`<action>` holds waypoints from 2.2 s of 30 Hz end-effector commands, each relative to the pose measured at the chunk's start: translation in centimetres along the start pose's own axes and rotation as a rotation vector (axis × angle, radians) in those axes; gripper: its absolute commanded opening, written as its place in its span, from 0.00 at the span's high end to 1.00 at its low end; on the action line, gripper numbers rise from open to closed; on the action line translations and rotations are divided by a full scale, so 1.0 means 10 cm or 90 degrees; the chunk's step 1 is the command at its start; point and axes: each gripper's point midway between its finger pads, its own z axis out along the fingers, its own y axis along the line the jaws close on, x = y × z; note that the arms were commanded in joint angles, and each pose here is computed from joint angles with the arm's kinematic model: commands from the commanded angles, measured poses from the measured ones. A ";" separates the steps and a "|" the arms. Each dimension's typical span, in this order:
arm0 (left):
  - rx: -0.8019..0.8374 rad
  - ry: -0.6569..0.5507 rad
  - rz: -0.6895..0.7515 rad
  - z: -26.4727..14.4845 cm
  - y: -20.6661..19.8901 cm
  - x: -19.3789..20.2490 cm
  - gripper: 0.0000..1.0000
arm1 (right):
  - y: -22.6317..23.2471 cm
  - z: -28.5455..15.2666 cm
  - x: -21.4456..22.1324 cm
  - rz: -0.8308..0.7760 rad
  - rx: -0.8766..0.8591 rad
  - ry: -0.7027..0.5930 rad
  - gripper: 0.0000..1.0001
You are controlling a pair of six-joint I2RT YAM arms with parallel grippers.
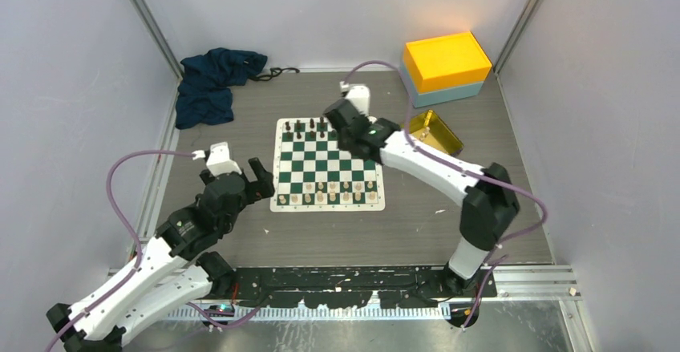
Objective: Set up the chess pieces on the board
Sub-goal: Pick up the chess piece from the storage box.
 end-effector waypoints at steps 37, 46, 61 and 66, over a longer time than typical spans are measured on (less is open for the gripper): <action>0.101 0.037 0.124 0.76 -1.18 -0.19 0.00 | -2.68 1.11 -0.06 0.265 0.260 0.030 0.65; 0.099 0.042 0.120 0.81 -1.18 -0.12 0.01 | -2.75 1.24 -0.05 0.267 0.260 0.040 0.65; 0.096 0.045 0.115 0.84 -1.17 -0.07 0.01 | -2.79 1.35 0.04 0.274 0.256 0.055 0.65; 0.094 0.047 0.117 0.86 -1.17 -0.05 0.01 | -2.82 1.38 0.06 0.278 0.254 0.060 0.66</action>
